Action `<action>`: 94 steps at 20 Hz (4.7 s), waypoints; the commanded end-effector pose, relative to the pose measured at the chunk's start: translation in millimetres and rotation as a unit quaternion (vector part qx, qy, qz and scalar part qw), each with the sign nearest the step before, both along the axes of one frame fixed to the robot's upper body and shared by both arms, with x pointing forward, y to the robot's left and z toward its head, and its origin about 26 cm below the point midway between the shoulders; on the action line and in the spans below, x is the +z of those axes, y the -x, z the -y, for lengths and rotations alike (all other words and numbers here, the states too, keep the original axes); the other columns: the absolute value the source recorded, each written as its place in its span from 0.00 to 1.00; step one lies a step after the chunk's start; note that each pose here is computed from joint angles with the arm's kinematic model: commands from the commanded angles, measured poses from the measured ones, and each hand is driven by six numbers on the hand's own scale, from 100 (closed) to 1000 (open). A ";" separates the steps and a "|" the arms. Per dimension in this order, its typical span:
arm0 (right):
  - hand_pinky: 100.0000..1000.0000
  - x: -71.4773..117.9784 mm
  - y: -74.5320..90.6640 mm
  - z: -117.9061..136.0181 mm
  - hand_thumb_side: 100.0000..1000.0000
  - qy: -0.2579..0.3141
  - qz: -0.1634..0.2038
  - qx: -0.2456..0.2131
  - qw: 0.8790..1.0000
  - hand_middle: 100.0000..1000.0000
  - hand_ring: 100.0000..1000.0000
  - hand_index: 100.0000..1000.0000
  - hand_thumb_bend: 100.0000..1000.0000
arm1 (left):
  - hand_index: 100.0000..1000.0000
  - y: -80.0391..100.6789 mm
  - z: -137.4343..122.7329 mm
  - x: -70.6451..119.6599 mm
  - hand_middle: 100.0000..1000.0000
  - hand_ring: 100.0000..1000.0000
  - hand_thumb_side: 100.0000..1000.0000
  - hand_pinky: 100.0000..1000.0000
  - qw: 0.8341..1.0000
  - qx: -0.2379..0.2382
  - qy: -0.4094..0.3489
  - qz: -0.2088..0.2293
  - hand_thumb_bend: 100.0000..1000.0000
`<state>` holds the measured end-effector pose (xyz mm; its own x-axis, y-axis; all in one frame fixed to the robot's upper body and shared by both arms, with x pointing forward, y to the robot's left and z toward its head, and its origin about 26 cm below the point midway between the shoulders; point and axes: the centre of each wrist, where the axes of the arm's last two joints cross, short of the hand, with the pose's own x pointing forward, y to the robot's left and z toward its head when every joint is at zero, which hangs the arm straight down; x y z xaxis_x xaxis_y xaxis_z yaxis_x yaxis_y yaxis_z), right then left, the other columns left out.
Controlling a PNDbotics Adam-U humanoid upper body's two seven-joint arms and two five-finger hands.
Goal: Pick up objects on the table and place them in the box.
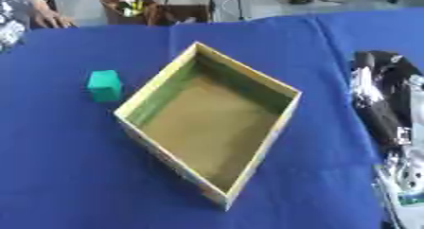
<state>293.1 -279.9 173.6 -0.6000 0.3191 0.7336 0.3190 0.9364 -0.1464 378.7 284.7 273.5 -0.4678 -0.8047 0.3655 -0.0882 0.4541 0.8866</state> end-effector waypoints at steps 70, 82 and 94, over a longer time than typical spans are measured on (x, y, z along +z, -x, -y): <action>0.76 3.8 1.2 -13.0 0.45 0.018 -0.012 0.043 0.999 0.45 0.65 0.60 0.00 | 1.00 -105.2 16.5 10.3 1.00 0.89 0.76 0.71 0.908 -0.018 -0.374 -0.190 0.59; 0.76 4.2 0.6 -15.0 0.44 0.018 -0.011 0.045 0.999 0.45 0.65 0.60 0.00 | 1.00 -110.1 14.6 2.1 0.98 0.85 0.73 0.66 0.900 0.005 -0.387 -0.199 0.53; 0.76 4.0 0.6 -15.3 0.44 0.015 -0.013 0.042 0.999 0.45 0.65 0.60 0.00 | 1.00 -111.8 13.3 -5.9 0.90 0.75 0.70 0.54 0.911 -0.008 -0.364 -0.194 0.45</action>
<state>294.5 -264.5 170.1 -0.5875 0.2809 0.7589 0.2278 0.9573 -0.1780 491.3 269.0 255.5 -0.4320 -0.8939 -0.1196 0.3290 -0.2797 0.9020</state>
